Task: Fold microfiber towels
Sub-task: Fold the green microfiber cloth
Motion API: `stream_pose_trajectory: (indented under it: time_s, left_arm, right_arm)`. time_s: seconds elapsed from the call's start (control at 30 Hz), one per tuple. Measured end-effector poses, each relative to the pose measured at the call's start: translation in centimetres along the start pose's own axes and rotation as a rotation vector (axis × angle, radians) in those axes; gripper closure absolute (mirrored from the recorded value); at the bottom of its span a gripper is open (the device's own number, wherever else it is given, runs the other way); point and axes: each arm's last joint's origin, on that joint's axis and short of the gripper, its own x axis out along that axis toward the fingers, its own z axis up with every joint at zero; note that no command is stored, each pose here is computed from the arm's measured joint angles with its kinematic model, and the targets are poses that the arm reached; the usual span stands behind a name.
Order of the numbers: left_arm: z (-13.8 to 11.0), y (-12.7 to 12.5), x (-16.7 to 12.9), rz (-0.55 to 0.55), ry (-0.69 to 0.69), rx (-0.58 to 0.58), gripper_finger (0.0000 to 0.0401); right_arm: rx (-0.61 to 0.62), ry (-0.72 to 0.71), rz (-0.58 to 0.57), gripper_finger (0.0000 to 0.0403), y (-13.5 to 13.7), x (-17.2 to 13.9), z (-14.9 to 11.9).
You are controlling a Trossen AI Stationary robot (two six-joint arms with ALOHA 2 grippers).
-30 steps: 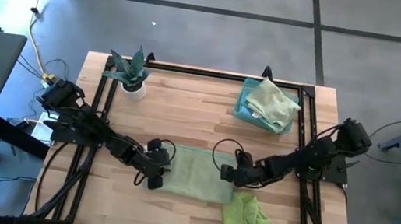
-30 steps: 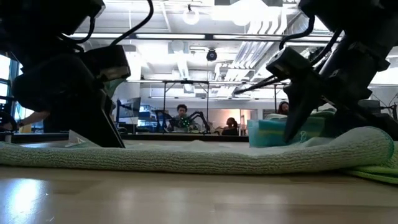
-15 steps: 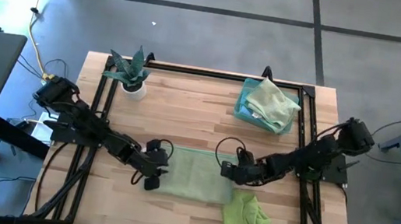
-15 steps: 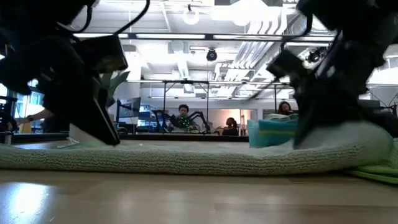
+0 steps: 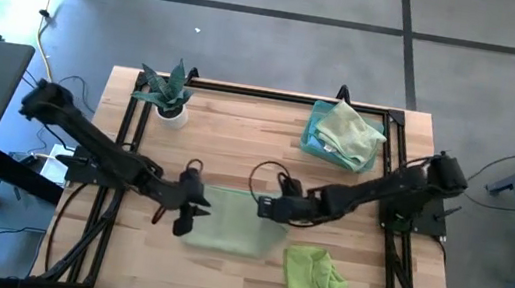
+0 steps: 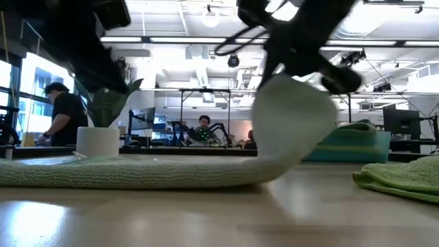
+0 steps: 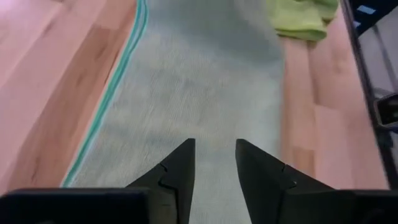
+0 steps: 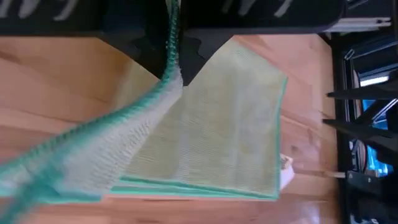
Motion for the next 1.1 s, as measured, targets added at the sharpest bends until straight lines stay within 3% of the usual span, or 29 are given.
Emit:
stream_pose_trajectory:
  time_s: [0.17, 0.3, 0.53, 0.63, 0.77, 0.87, 1.1]
  left_arm:
    - [0.4, 0.0, -3.0, -0.065, -0.028, -0.072, 0.0317]
    - [0.5, -0.3, -5.3, -0.126, -0.075, -0.097, 0.0336]
    - [0.1, -0.9, -7.0, -0.141, -0.114, -0.138, 0.0367]
    - [-0.4, -1.1, -6.6, -0.119, -0.081, -0.118, 0.0377]
    - [-1.1, -1.4, -5.6, -0.077, -0.043, -0.092, 0.0387]
    - [-1.4, -1.3, -5.4, -0.057, -0.019, -0.1, 0.0392]
    - [-1.6, -0.9, -6.6, -0.087, 0.02, -0.136, 0.0395]
  right_arm:
    - [-0.035, 0.024, -0.018, 0.0402, 1.8, 3.8, 0.3]
    - [-0.131, 0.088, -0.055, 0.0403, 2.9, 6.6, 0.2]
    - [-0.27, 0.144, -0.288, 0.0403, 2.4, 5.3, -0.4]
    - [-0.292, 0.156, -0.334, 0.0403, 2.1, 4.7, -1.1]
    - [-0.287, 0.155, -0.263, 0.0403, 2.7, 4.8, -1.6]
    - [-0.265, 0.145, -0.146, 0.0403, 3.8, 5.0, -1.8]
    - [-0.199, 0.089, -0.029, 0.0403, 5.1, 5.5, -0.3]
